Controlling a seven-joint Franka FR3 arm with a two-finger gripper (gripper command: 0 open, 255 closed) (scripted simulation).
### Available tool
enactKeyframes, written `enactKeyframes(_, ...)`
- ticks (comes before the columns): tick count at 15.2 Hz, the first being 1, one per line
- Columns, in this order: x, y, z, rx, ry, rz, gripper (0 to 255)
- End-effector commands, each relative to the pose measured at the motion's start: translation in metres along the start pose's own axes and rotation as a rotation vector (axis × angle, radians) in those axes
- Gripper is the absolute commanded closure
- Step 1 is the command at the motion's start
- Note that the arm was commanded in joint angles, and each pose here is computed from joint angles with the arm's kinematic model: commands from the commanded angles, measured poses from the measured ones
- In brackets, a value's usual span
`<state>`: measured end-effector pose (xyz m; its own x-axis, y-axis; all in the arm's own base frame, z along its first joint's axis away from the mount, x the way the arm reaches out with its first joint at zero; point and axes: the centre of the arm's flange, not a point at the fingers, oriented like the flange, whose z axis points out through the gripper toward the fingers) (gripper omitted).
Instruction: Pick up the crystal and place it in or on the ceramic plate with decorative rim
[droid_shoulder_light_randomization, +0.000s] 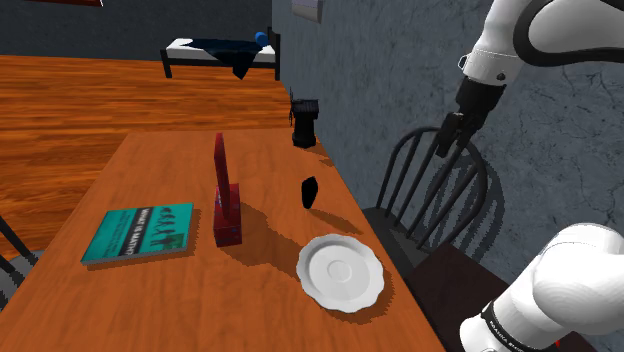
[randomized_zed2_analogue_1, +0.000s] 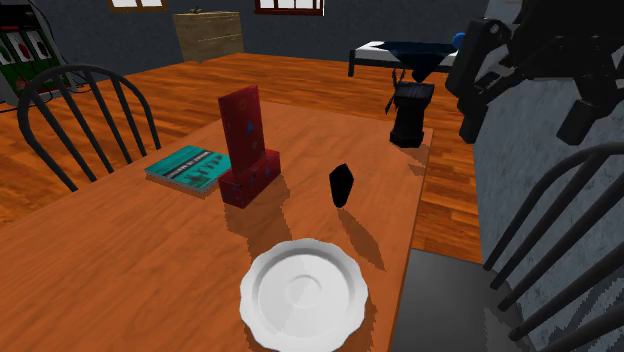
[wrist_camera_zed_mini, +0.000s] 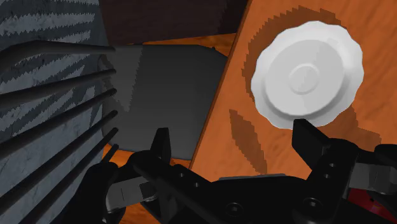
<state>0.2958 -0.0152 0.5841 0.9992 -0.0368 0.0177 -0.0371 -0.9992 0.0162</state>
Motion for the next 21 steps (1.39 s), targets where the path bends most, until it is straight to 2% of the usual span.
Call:
enactKeyframes(1,0.0,0.0,0.0,0.0,0.0,0.0,0)
enactKeyframes(11,0.125,-0.065,0.055,-0.064,-0.114,0.045,0)
enactKeyframes(21,0.245,-0.12,0.128,-0.129,-0.228,0.089,0)
